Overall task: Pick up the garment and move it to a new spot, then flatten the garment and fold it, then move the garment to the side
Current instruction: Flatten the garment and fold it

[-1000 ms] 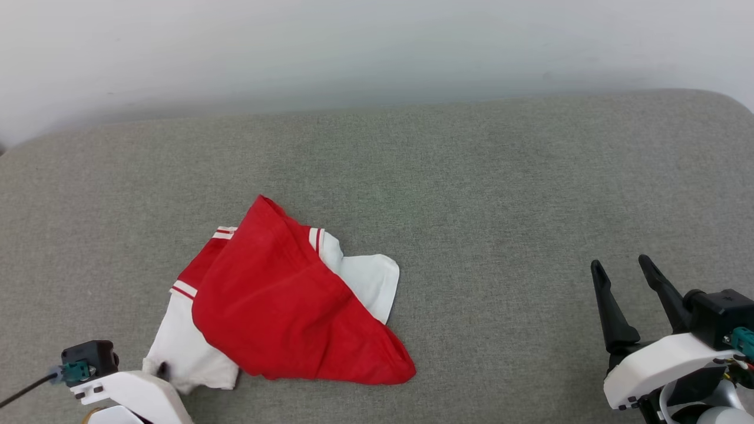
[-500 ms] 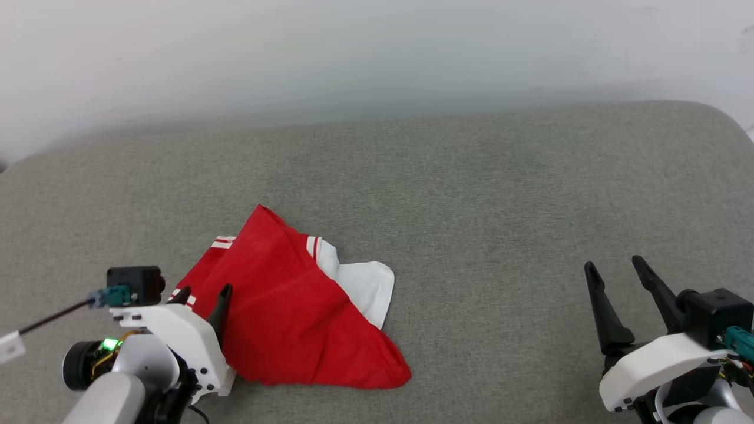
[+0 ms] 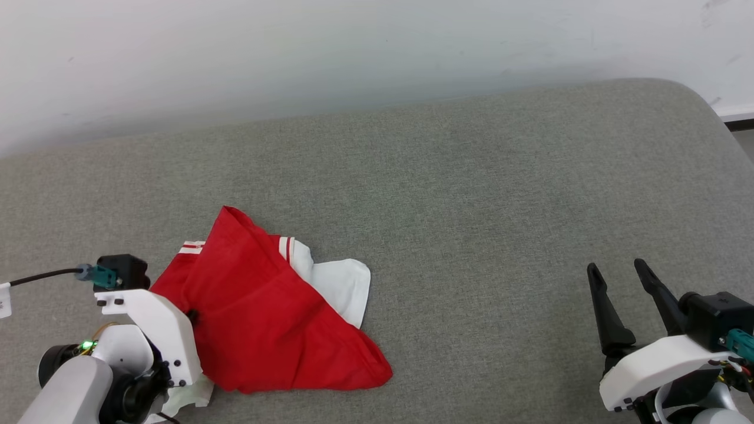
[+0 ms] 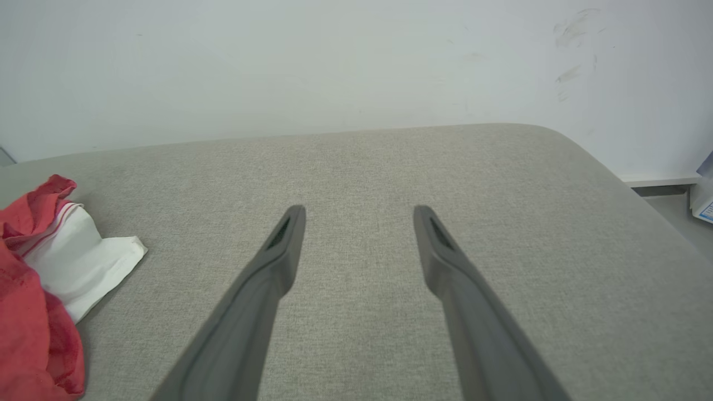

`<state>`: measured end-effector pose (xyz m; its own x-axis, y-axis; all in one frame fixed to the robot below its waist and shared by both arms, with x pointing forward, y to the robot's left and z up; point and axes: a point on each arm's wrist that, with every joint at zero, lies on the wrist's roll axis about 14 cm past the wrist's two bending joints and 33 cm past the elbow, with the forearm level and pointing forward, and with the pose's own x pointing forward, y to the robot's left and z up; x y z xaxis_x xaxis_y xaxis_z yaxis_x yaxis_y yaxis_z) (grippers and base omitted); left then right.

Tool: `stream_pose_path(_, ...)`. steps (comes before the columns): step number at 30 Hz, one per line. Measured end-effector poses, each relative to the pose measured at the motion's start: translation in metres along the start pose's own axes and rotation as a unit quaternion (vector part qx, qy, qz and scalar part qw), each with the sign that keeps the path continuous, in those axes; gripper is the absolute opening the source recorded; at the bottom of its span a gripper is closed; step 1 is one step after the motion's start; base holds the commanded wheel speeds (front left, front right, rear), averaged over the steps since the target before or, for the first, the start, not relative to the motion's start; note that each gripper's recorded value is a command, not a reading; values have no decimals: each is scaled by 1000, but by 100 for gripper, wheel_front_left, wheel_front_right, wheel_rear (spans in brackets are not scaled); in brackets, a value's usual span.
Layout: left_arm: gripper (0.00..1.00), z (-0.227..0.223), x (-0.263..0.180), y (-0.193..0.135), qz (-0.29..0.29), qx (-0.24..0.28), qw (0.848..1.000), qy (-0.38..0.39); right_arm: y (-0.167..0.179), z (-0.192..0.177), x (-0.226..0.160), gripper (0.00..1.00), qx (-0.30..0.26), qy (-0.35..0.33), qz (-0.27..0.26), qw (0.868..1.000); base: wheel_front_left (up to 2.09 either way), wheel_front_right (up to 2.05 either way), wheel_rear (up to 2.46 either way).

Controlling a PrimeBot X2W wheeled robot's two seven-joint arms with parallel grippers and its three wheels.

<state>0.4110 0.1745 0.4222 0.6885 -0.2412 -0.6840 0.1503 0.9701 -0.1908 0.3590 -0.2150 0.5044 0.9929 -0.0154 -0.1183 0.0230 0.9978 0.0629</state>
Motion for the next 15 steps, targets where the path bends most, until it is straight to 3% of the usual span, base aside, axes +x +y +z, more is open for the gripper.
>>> stream_pose_path(8,0,35,-20,-33,-33,68,994,-85,2,6,1,100,-1,-10,2,1000,0,0,0)
stream_pose_path(15,0,22,-45,-117,-132,134,977,-101,5,13,-5,100,-4,-19,6,1000,0,0,0)
